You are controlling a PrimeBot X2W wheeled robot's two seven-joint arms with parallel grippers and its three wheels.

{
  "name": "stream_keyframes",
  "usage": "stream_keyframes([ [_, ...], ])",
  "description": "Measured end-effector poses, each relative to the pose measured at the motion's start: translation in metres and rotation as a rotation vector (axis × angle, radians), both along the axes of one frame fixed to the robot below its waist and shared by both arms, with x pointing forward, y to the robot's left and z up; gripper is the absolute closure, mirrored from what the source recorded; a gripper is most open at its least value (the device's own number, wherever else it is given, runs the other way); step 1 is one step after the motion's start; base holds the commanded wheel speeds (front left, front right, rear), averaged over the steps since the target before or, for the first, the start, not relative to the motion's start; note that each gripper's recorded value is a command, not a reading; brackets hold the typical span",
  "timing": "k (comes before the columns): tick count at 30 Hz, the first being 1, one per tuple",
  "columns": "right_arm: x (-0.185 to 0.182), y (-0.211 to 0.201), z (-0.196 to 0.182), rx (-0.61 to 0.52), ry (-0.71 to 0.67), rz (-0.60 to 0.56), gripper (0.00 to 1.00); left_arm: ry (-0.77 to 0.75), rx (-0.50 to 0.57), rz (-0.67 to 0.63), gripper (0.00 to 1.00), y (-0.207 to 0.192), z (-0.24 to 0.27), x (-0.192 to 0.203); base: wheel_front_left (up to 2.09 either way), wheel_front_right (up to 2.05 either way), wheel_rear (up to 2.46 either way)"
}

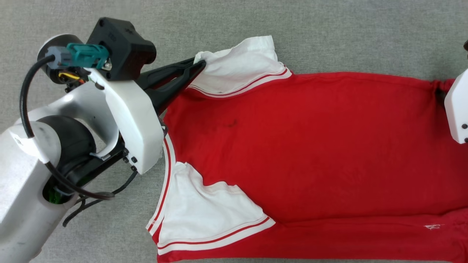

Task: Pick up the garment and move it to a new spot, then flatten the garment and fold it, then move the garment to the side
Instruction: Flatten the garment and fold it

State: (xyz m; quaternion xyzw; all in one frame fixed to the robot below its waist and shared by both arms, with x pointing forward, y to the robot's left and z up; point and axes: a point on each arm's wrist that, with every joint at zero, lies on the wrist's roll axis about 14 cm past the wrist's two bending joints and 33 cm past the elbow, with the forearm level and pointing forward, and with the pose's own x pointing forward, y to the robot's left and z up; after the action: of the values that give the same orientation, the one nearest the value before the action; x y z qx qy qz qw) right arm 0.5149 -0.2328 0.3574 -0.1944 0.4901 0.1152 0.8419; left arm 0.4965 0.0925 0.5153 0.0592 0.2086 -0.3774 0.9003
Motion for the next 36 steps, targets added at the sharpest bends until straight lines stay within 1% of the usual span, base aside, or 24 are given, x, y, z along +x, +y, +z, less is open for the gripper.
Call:
stream_keyframes([
  [3, -0.002, 0.001, -0.007, -0.003, 0.038, 0.003, 0.00, 0.002, 0.003, 0.016, 1.00, 0.004, -0.004, 0.001, 0.00, 0.00, 0.00],
  [4, -0.003, 0.001, -0.008, -0.001, 0.045, 0.006, 0.55, 0.002, 0.005, 0.022, 1.00, 0.005, -0.005, 0.001, 0.00, 0.00, 0.00],
  [5, -0.004, 0.002, -0.009, 0.001, 0.049, 0.009, 0.86, 0.003, 0.006, 0.028, 1.00, 0.007, -0.007, 0.002, 0.00, 0.00, 0.00],
  [6, -0.005, 0.004, -0.010, 0.005, 0.053, 0.012, 1.00, 0.007, 0.005, 0.033, 1.00, 0.008, -0.009, 0.001, 0.00, 0.00, 0.00],
  [8, -0.006, 0.007, -0.009, 0.018, 0.051, 0.018, 1.00, 0.015, 0.005, 0.038, 1.00, 0.009, -0.012, 0.000, 0.00, 0.00, 0.00],
  [13, -0.004, 0.004, -0.001, 0.052, 0.006, -0.010, 1.00, 0.012, -0.004, 0.057, 1.00, 0.011, -0.010, -0.002, 0.00, 0.00, 0.00],
  [16, -0.003, -0.001, 0.015, 0.090, -0.065, -0.043, 1.00, -0.014, -0.023, 0.091, 1.00, 0.016, -0.001, -0.002, 0.00, 0.00, 0.00],
  [18, -0.002, -0.003, 0.020, 0.102, -0.086, -0.056, 1.00, -0.020, -0.026, 0.097, 1.00, 0.018, 0.002, -0.004, 0.00, 0.00, 0.00],
  [24, -0.012, -0.011, 0.050, 0.180, -0.210, -0.113, 1.00, -0.034, -0.060, 0.133, 1.00, 0.024, 0.016, -0.021, 0.00, 0.00, 0.00],
  [28, -0.028, -0.015, 0.066, 0.233, -0.275, -0.151, 1.00, -0.034, -0.069, 0.154, 1.00, 0.030, 0.022, -0.042, 0.00, 0.00, 0.00],
  [33, -0.056, -0.014, 0.077, 0.279, -0.319, -0.175, 1.00, -0.008, -0.076, 0.183, 1.00, 0.038, 0.022, -0.071, 0.00, 0.00, 0.00],
  [36, -0.074, -0.011, 0.075, 0.313, -0.327, -0.194, 1.00, 0.024, -0.069, 0.195, 1.00, 0.043, 0.015, -0.089, 0.00, 0.00, 0.00],
])
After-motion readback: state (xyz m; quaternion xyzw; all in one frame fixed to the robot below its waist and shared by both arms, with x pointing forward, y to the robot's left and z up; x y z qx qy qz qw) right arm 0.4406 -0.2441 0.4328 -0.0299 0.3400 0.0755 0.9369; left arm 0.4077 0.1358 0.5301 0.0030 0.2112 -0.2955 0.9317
